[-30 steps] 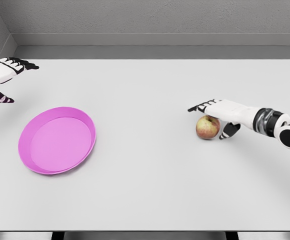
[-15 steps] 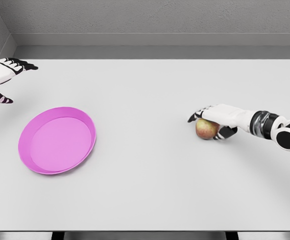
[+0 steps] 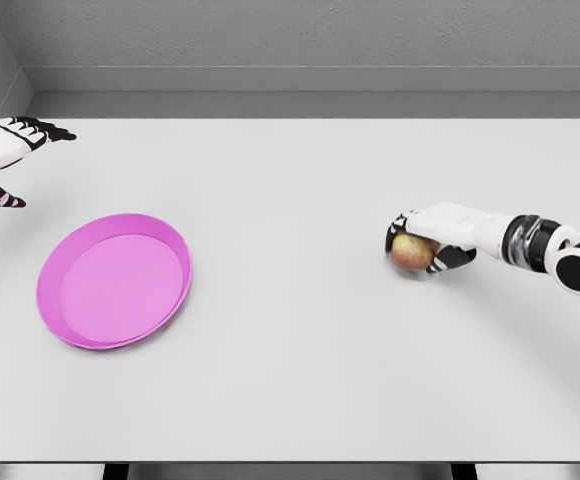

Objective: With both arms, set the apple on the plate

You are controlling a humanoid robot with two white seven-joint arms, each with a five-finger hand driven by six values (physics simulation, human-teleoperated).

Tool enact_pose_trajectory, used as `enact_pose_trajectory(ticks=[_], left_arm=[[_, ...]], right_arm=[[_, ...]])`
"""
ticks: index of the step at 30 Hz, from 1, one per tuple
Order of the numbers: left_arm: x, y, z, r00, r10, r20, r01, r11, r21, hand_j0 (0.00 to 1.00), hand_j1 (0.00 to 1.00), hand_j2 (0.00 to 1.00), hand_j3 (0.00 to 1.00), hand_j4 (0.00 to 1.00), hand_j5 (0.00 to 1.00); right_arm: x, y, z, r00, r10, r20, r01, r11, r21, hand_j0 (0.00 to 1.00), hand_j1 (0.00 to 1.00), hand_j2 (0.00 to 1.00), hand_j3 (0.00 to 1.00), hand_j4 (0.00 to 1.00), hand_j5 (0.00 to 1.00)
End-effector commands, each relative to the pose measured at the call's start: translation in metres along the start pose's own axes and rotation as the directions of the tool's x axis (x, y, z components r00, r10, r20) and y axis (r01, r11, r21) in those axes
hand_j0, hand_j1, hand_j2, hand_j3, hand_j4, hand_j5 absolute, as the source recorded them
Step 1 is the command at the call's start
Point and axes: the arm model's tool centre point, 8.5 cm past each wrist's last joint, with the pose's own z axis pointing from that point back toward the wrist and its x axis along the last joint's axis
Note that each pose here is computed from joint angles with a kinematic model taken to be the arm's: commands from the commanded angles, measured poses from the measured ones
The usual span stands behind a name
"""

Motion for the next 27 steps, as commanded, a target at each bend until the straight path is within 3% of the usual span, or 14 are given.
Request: enact_pose_trajectory(ticks=[1,4,12,15,21,27], left_arm=[[-0.001,0.002,0.0,1.0,0.004,-0.001,-0.004,1.0,0.006,1.0,1.0,1.0,1.0,1.0,1.0],[-0.001,0.002,0.0,1.0,0.004,-0.001,-0.004,1.0,0.006,1.0,1.0,1.0,1.0,1.0,1.0],[-0.003,0.003,0.004,1.0,-0.001,-0.009,0.001,1.0,0.003,1.0,1.0,1.0,1.0,1.0,1.0],[-0.004,0.004,0.005,1.0,-0.002,-0.011,0.002,1.0,0.004,1.0,1.0,1.0,1.0,1.0,1.0],[-0.005,0.004,0.007,1.0,-0.004,-0.014,0.004,1.0,0.002,1.0,1.0,1.0,1.0,1.0,1.0],[-0.005,0.005,0.008,1.0,-0.005,-0.015,0.005,1.0,0.001,1.0,1.0,1.0,1.0,1.0,1.0]], right_arm=[[0.0,0.0,0.0,1.0,0.0,0.001,0.0,1.0,-0.002,0.48,0.48,0.48,0.48,0.48,0.48],[0.004,-0.007,0.001,1.0,0.013,0.011,-0.013,1.0,-0.016,0.48,0.48,0.48,0.48,0.48,0.48],[0.05,-0.023,-0.008,0.99,0.063,0.129,-0.056,0.997,-0.062,0.48,0.48,0.48,0.48,0.48,0.48],[0.057,-0.027,-0.013,0.987,0.067,0.148,-0.057,0.996,-0.074,0.48,0.48,0.48,0.48,0.48,0.48],[0.072,-0.027,-0.02,0.975,0.082,0.207,-0.067,0.994,-0.082,0.48,0.48,0.48,0.48,0.48,0.48],[0.105,-0.016,-0.042,0.952,0.092,0.293,-0.082,0.996,-0.046,0.48,0.48,0.48,0.48,0.48,0.48]])
